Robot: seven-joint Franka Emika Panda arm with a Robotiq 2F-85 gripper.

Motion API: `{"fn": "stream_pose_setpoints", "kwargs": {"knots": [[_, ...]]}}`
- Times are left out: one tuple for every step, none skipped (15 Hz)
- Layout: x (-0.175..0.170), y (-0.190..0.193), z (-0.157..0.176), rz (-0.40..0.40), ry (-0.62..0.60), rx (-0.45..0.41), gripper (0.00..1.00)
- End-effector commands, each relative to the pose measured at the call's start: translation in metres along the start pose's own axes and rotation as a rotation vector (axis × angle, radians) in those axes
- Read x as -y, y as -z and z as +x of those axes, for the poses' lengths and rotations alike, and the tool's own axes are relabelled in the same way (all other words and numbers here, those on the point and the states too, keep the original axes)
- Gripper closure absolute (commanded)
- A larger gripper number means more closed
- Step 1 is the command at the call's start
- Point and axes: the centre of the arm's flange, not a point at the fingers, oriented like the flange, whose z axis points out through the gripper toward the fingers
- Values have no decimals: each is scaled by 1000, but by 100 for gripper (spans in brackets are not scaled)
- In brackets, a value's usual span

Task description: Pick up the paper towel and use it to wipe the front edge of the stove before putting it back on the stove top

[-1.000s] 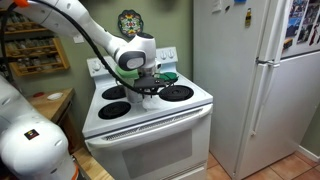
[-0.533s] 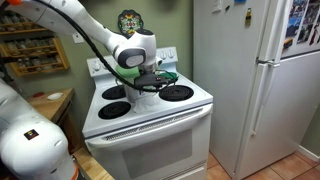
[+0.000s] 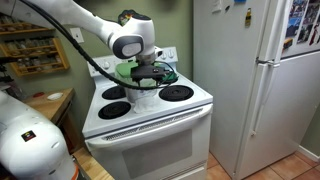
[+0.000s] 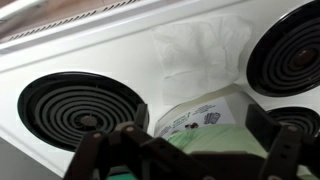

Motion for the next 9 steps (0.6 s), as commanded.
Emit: {"fn": "stream_pose_setpoints", "kwargs": {"knots": [[13,40,-13,-81,-114,47,0],[13,49,-14,-96,-150,77,0],[14,56,-16,-93,-191,113,0],[15,62,-19,-104,-234,152,0],[16,67,-21,-95,-272,188,0],[18,72,-23,-94,-307,221,0],[19,76,-25,-90,-336,245,0],[20,79,-26,-96,-356,258,0],[22,82,-25,-103,-373,266,0]]}}
